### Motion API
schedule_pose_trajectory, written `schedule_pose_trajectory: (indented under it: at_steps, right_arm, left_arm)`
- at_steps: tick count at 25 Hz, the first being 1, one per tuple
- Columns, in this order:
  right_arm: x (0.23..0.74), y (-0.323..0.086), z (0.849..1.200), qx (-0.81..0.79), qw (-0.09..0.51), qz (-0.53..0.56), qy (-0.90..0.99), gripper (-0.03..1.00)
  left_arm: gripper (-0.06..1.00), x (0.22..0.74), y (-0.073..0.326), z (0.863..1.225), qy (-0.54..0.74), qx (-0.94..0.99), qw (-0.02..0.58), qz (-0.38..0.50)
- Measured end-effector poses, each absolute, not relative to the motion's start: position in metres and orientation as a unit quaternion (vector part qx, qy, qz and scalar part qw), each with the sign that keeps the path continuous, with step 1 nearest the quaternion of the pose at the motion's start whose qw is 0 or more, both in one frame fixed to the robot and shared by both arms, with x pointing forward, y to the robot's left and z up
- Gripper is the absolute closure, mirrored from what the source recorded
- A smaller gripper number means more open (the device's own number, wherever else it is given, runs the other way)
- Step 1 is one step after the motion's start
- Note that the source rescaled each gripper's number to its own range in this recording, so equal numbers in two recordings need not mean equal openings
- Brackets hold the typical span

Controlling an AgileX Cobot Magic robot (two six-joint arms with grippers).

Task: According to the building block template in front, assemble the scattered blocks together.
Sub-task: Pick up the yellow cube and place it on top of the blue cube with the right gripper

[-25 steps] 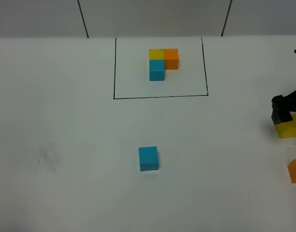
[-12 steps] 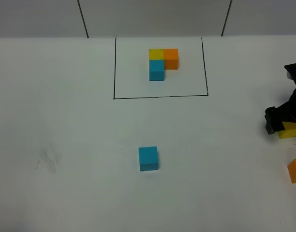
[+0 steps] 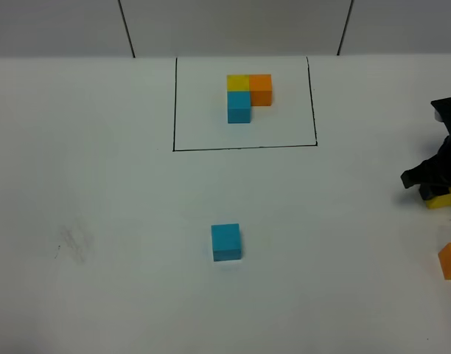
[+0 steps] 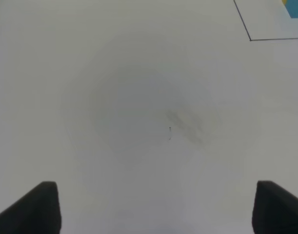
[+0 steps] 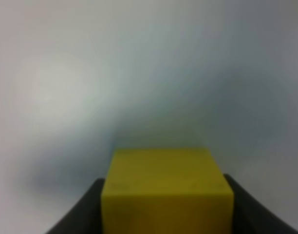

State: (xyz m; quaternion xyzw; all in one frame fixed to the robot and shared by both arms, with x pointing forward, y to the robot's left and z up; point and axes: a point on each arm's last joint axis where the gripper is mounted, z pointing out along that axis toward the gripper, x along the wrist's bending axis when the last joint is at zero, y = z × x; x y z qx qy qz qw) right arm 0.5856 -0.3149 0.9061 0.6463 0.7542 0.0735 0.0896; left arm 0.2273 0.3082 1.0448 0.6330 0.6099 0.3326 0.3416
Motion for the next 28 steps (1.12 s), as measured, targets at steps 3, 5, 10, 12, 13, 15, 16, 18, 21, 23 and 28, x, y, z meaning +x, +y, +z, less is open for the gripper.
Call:
schedule_pose_trajectory:
  at_steps: [3, 5, 10, 12, 13, 15, 16, 18, 21, 23, 28]
  right_arm:
    - [0.584, -0.3, 0.929, 0.638, 0.108, 0.097, 0.757, 0.76]
    - [0.584, -0.283, 0.952, 0.649, 0.122, 0.132, 0.739, 0.76]
    - [0.584, -0.209, 0.995, 0.682, 0.101, 0.217, 0.691, 0.76]
    - [0.58, -0.172, 1.002, 0.675, 0.085, 0.216, 0.7, 0.76]
    - [0.576, -0.153, 1.005, 0.668, 0.081, 0.211, 0.709, 0.76]
    - [0.57, -0.121, 1.008, 0.676, 0.076, 0.199, 0.706, 0.76]
    - [0.567, -0.104, 1.009, 0.676, 0.08, 0.194, 0.707, 0.76]
    - [0.563, -0.077, 1.009, 0.69, 0.09, 0.18, 0.696, 0.76]
    - [0.556, -0.041, 1.003, 0.704, 0.109, 0.159, 0.684, 0.76]
    - [0.556, -0.025, 0.996, 0.715, 0.112, 0.143, 0.675, 0.76]
    - [0.55, -0.004, 0.977, 0.708, 0.108, 0.115, 0.688, 0.76]
  left_arm:
    - [0.27, 0.227, 0.308, 1.045, 0.61, 0.633, 0.342, 0.333]
    - [0.27, 0.227, 0.308, 1.045, 0.61, 0.633, 0.342, 0.333]
    - [0.27, 0.227, 0.308, 1.045, 0.61, 0.633, 0.342, 0.333]
    - [0.27, 0.227, 0.308, 1.045, 0.61, 0.633, 0.342, 0.333]
    - [0.27, 0.227, 0.308, 1.045, 0.61, 0.633, 0.342, 0.333]
    - [0.27, 0.227, 0.308, 1.045, 0.61, 0.633, 0.342, 0.333]
    - [0.27, 0.227, 0.308, 1.045, 0.61, 0.633, 0.342, 0.333]
    - [0.27, 0.227, 0.308, 1.045, 0.61, 0.633, 0.342, 0.333]
    - [0.27, 0.227, 0.308, 1.045, 0.61, 0.633, 0.342, 0.333]
    - [0.27, 0.227, 0.308, 1.045, 0.61, 0.633, 0.342, 0.333]
    - [0.27, 0.227, 0.308, 1.045, 0.61, 0.633, 0.342, 0.333]
